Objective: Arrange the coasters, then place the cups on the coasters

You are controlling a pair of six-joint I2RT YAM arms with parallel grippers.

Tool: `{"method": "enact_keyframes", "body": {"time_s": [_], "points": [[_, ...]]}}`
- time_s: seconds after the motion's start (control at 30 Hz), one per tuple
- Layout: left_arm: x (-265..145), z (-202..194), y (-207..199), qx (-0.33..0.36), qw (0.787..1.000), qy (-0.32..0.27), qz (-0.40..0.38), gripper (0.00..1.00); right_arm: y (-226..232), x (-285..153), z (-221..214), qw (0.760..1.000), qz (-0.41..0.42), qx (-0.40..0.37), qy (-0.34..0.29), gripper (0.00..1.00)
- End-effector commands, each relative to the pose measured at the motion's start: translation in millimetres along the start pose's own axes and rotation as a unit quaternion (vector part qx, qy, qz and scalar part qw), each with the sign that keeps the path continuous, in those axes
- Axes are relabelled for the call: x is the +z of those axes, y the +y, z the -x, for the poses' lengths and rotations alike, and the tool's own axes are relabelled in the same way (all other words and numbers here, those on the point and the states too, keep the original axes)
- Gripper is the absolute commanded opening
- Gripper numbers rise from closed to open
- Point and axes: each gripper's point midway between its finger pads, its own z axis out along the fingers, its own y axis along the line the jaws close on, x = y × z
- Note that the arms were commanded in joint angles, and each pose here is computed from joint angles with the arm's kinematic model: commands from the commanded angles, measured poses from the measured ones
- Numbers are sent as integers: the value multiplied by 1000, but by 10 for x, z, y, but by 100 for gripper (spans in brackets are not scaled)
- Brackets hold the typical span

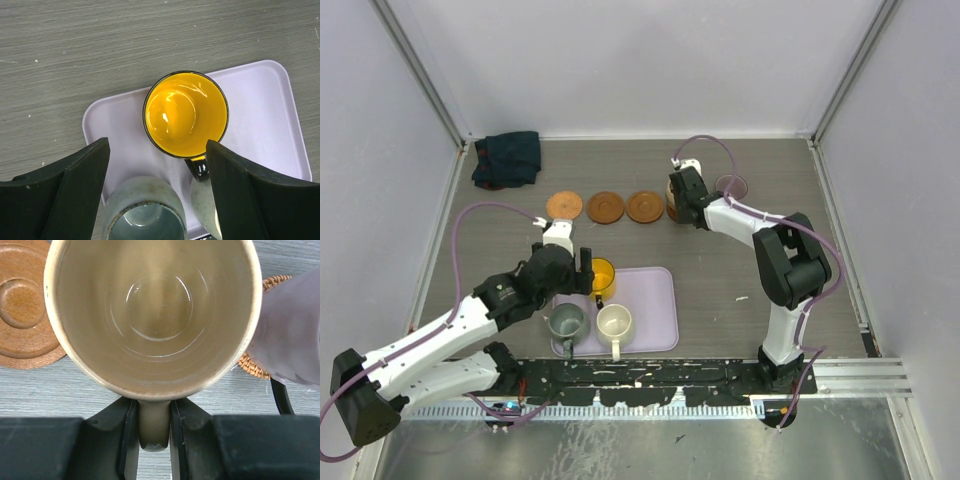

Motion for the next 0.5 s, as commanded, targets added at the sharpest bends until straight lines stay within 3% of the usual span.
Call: {"method": "enact_keyframes", "body": {"time_s": [0.0, 0.47], "points": [[-67, 231, 50, 2, 999, -32, 20, 79, 10, -138, 562, 996, 7, 38, -78, 1], [-20, 174, 72, 9, 999, -24, 27, 80, -2, -71, 435, 997, 5, 43, -63, 1]]}}
